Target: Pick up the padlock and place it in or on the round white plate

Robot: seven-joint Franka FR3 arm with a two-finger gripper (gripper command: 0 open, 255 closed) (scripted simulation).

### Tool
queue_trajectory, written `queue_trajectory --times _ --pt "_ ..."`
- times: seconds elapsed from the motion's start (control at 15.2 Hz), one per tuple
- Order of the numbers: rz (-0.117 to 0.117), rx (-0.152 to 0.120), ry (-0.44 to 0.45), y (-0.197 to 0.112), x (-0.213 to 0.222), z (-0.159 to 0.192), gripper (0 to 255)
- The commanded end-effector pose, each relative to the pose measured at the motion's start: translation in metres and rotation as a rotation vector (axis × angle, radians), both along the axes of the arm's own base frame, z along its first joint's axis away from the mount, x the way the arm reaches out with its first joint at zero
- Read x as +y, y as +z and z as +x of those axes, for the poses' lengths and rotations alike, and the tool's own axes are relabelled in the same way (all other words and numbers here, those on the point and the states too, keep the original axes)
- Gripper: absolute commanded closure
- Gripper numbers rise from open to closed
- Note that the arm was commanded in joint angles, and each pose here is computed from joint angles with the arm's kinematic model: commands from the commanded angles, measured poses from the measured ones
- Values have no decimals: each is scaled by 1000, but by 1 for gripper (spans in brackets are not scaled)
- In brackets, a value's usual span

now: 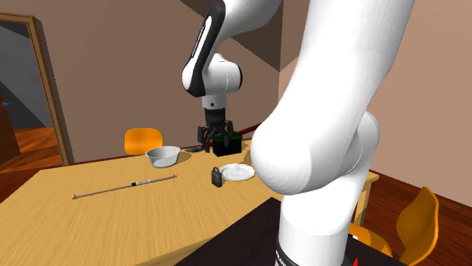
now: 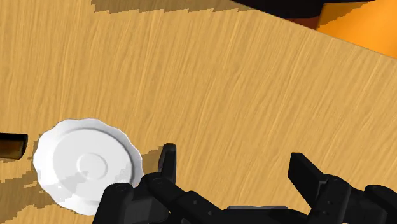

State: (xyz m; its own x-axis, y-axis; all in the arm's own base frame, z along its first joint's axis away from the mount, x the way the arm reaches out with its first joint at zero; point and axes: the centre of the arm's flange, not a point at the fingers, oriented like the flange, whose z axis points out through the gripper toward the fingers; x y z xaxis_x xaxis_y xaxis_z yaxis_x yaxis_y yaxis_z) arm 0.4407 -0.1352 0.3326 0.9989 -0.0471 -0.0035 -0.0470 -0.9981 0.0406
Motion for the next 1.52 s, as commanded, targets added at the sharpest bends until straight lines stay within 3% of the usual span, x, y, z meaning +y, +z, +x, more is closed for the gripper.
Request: queue_trajectory --times 0.0,0.79,1.45 --pt "0 -8 1 -17 -12 13 0" --pt "7 -45 2 -129 -83 90 0" --pt "7 -45 2 -169 -84 92 0"
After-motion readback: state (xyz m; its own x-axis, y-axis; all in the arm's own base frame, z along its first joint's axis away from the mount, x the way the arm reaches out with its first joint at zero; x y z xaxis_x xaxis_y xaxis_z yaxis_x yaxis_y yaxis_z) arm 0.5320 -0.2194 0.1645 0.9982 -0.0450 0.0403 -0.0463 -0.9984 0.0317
